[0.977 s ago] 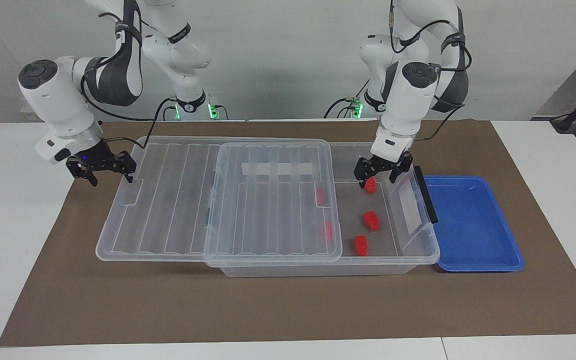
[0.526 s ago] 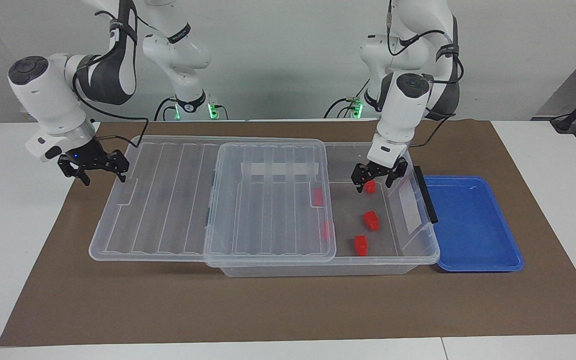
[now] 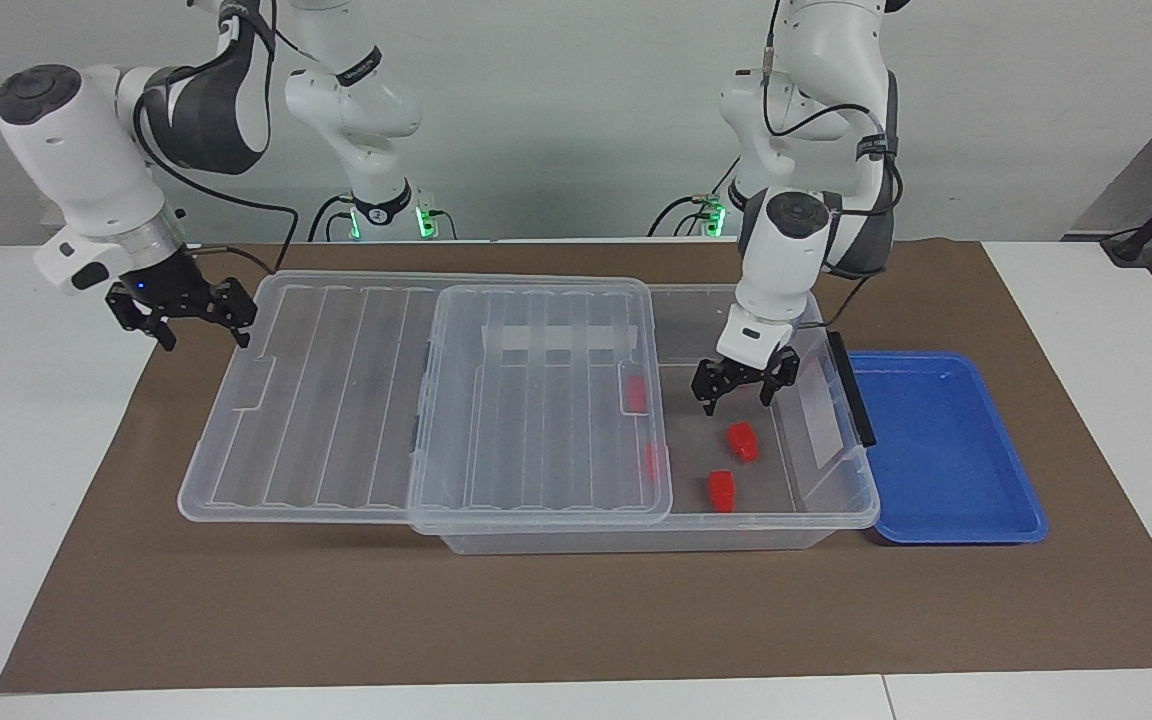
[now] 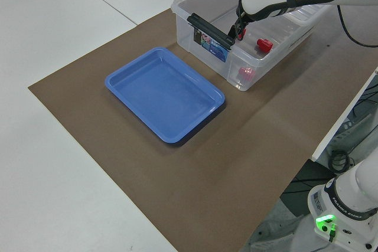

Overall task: Place red block in blue tray from box
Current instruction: 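Close the left gripper on the red block inside the box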

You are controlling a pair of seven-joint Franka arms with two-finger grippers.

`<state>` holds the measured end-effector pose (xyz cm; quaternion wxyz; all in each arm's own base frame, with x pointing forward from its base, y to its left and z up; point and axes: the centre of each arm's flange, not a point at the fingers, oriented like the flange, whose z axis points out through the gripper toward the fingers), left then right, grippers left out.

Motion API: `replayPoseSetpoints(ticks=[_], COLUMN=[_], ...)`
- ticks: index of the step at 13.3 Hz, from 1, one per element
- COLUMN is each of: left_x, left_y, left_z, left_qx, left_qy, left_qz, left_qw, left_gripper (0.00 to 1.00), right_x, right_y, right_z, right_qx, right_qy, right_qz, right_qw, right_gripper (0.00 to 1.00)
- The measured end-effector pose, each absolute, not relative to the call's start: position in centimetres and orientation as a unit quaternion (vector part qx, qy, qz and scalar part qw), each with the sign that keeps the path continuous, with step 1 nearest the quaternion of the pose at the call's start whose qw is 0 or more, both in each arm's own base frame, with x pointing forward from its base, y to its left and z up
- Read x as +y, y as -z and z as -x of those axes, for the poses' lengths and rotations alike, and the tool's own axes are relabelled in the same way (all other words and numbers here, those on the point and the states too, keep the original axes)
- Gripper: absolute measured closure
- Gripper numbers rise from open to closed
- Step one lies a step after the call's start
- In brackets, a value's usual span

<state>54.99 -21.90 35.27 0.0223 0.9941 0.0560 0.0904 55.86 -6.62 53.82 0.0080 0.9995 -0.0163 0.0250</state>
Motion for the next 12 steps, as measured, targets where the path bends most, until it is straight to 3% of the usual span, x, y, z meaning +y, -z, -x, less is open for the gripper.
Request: replayPoseSetpoints(ticks=[7, 12], left_x=[-21.8, -21.6], left_y=[-31.1, -31.1], left_z=[-56.0, -56.1], left_qx=[0.058, 0.060], left_qy=[-0.096, -0.096], left_qz=[-0.993, -0.993], left_qw=[0.025, 0.025], left_gripper=[0.00, 0.10], right_x=[2.5, 3.0], right_y=[-59.3, -61.2], right_z=[-55.9, -55.8], right_qx=[-0.100, -0.107], right_qy=[-0.022, -0.013], right_qz=[-0.995, -0.994], right_qw=[0.018, 0.024], right_gripper=[0.00, 0.00])
